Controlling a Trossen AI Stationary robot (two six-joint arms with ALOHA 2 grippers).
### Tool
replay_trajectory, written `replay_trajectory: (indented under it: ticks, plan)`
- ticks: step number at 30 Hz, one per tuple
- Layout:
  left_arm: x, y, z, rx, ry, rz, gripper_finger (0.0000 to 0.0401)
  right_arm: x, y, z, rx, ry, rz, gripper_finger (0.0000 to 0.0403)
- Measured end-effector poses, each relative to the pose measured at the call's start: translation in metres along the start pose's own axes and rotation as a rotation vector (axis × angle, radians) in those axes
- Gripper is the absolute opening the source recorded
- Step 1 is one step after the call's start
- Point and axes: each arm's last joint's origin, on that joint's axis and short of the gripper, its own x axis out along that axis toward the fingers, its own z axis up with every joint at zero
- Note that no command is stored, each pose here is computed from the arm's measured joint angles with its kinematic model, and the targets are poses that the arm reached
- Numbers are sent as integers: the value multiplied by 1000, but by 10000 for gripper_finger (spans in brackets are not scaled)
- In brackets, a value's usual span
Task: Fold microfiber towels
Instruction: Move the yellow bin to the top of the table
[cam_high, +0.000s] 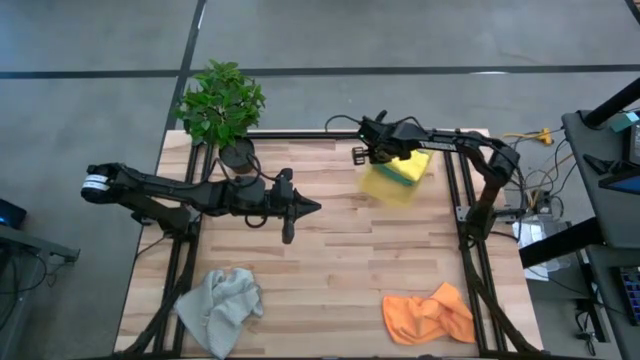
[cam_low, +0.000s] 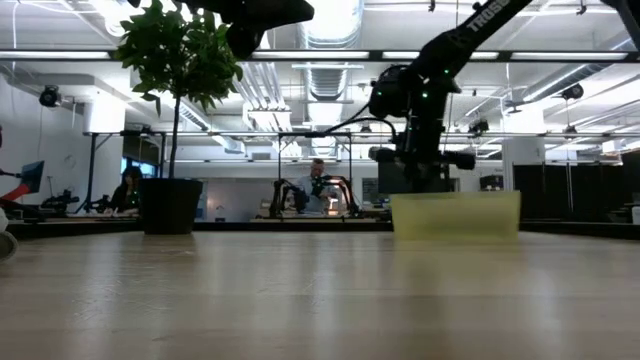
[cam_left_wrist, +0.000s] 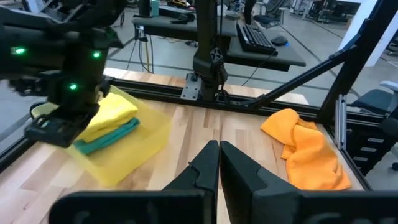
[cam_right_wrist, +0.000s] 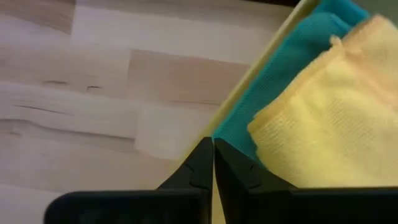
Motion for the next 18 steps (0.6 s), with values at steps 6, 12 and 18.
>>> replay_trajectory:
  ticks: [6,12,18]
  plan:
    - [0,0,0,-2,0,0,0,-20,17,5,-4,-108,-50,9]
    - [0,0,0,0,-1,0,0,-25,19,9,182,-114,-14,33]
    - [0,0,-1,1,2,0,0,-25,19,8,340,-91,9,97]
